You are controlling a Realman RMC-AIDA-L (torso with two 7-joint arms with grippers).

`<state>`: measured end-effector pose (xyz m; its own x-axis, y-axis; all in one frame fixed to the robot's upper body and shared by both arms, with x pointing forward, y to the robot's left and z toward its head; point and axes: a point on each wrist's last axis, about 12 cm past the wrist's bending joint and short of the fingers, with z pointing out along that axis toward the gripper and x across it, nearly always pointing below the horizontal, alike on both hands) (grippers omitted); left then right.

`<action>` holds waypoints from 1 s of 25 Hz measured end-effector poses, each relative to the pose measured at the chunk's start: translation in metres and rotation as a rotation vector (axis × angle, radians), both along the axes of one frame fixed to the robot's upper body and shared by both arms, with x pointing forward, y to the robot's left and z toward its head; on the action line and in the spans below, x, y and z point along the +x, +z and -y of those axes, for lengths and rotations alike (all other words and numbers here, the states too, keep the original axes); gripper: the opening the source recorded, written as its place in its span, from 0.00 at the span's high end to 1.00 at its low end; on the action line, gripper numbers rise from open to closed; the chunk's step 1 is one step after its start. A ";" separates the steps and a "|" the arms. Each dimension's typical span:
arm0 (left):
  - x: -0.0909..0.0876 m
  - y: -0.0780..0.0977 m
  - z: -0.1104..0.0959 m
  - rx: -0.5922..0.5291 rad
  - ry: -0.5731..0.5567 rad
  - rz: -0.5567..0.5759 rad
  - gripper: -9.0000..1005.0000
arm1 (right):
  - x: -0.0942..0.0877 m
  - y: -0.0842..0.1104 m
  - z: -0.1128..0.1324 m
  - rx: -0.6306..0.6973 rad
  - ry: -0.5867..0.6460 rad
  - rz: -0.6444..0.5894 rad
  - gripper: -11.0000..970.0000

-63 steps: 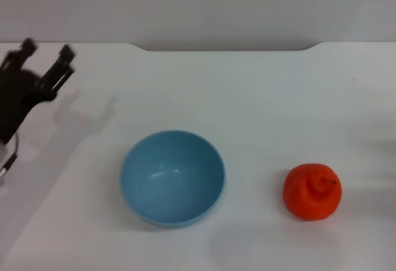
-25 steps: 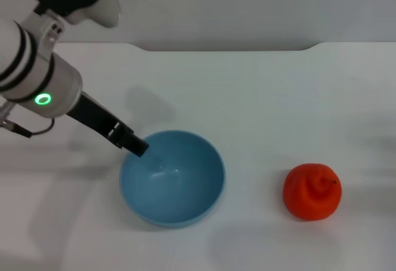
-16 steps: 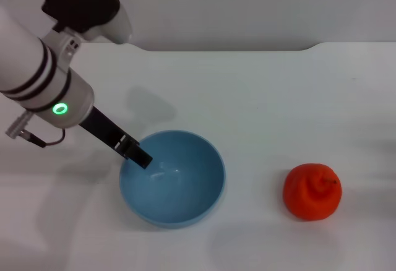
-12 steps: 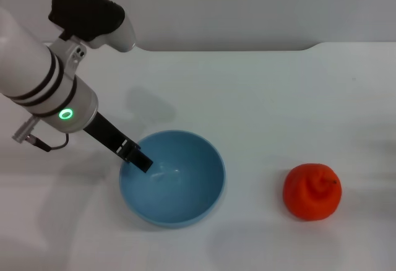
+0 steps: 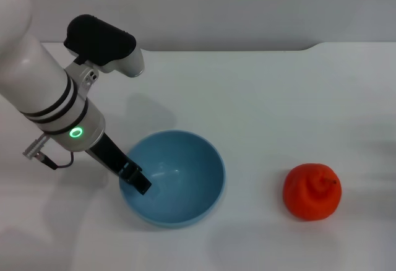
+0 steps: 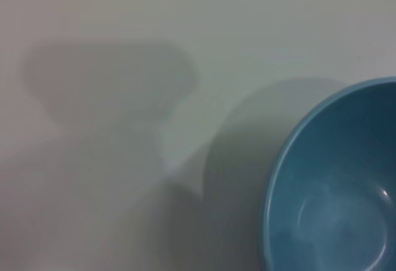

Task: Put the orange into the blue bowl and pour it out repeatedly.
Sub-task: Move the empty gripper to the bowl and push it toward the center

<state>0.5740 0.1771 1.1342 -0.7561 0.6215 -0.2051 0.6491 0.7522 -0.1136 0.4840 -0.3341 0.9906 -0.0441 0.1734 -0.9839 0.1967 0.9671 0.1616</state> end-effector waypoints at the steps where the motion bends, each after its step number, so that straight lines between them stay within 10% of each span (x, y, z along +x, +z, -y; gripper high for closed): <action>1: 0.000 0.000 0.000 0.000 -0.001 -0.004 0.34 | 0.000 0.000 -0.001 0.002 0.001 0.000 0.48; 25: 0.002 0.001 0.000 0.003 -0.004 -0.001 0.90 | 0.011 0.003 -0.017 0.031 0.051 0.010 0.48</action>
